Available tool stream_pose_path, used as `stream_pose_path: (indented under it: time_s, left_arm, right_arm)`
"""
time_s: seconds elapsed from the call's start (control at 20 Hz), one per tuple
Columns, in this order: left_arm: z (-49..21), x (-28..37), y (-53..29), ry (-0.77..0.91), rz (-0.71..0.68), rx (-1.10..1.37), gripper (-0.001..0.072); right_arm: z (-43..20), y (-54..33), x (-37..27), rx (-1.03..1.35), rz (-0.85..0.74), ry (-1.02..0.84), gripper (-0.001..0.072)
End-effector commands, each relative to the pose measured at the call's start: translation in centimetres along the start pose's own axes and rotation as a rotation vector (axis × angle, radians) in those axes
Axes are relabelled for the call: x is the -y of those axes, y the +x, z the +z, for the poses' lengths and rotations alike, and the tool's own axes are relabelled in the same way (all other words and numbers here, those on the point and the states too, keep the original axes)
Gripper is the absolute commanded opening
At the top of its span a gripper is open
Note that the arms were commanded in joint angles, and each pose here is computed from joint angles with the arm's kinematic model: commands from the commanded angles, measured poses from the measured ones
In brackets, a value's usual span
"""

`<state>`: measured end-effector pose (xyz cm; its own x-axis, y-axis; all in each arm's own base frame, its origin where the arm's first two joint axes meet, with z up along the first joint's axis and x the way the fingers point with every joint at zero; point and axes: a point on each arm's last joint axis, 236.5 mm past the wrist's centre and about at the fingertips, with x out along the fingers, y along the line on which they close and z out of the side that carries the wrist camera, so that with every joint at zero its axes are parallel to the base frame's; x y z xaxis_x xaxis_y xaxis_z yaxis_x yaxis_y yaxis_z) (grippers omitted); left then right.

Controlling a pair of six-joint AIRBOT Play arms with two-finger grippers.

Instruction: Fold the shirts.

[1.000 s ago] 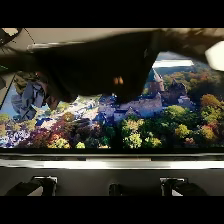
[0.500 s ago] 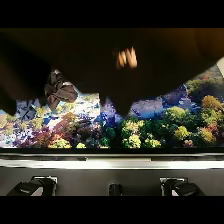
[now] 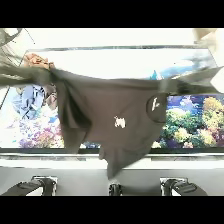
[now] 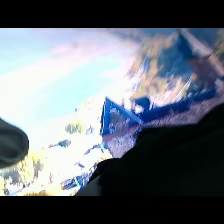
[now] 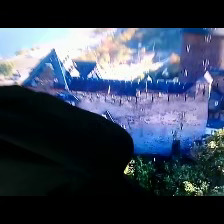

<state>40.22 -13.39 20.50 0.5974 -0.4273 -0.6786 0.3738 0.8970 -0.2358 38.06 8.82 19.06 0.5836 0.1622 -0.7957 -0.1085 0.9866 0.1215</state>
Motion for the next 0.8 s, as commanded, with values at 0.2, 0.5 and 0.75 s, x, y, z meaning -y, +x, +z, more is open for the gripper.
stream_pose_path:
  time_s: [0.2,0.5,0.75]
  left_arm:
    - [-13.4,-3.5,17.1,-0.255,-0.103,-0.434,0.0057]
    - [-10.1,-8.7,10.8,-0.234,-0.041,-0.466,0.0669]
    - [-20.2,-10.2,7.2,-0.435,-0.022,-0.608,0.0513]
  right_arm:
    - [-2.2,20.8,-0.3,-0.061,0.047,0.378,0.0057]
    - [1.7,15.6,0.9,0.012,0.076,0.318,0.0594]
    - [-6.5,12.6,9.2,-0.321,0.01,0.359,0.0558]
